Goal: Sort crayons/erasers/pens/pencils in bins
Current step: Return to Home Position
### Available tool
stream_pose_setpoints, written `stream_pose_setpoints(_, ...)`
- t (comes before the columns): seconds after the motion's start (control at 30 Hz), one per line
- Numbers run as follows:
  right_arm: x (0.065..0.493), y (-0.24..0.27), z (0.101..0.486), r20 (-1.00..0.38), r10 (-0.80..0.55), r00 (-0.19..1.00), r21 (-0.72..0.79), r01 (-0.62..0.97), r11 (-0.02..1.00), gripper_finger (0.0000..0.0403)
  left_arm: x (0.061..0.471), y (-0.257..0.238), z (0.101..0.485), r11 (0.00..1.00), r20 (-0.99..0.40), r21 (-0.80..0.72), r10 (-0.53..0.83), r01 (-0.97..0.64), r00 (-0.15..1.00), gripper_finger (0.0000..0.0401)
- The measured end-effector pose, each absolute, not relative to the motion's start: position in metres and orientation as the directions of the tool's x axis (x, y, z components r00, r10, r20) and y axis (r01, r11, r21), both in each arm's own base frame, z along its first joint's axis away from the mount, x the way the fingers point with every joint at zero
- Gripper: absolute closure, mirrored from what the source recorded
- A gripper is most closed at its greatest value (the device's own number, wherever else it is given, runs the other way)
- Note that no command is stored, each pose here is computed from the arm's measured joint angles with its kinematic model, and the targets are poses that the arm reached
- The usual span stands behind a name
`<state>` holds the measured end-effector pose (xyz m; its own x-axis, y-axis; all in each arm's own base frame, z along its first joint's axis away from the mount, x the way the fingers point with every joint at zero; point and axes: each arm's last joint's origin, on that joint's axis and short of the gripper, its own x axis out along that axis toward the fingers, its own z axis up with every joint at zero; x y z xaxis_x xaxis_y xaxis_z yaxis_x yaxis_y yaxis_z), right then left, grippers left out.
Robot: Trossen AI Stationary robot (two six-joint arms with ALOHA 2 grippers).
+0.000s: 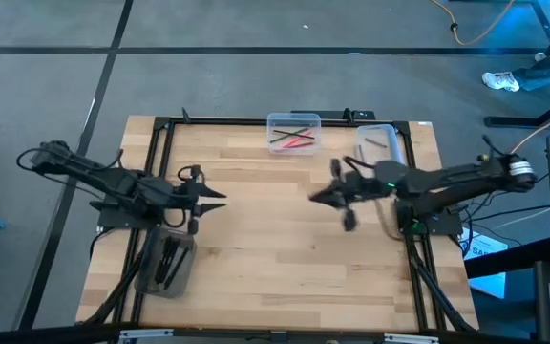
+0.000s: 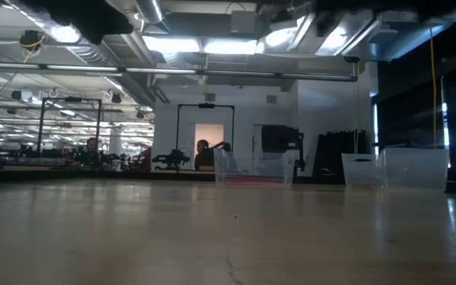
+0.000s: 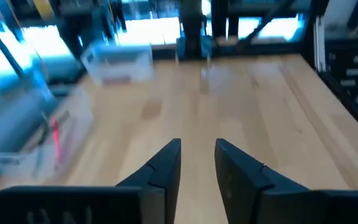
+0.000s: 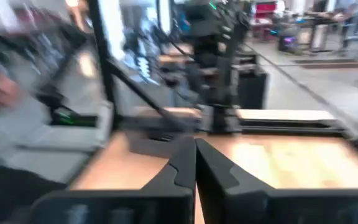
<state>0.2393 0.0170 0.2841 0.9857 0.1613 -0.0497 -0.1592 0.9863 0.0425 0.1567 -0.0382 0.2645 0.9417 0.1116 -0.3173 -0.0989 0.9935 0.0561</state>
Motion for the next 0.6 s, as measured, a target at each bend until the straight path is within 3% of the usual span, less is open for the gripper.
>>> stream_pose_setpoints(0.13,0.201,0.019,0.271,-0.013,0.164,0.986,0.153,-0.16,0.975,0.0392,0.147,-0.026,0.246,0.987,-0.217,0.068,0.156,-0.144,0.964,0.0326)
stream_pose_setpoints(0.4,0.164,0.016,0.251,-0.005,0.154,0.988,0.116,-0.152,0.982,0.0396,0.118,-0.01,0.225,0.986,-0.027,-0.005,0.165,-0.165,0.986,0.0353)
stream_pose_setpoints(0.6,0.147,0.013,0.225,0.109,0.15,0.983,0.113,-0.162,0.98,0.0399,0.106,-0.008,0.206,0.987,0.049,-0.03,0.158,-0.157,0.986,0.0369)
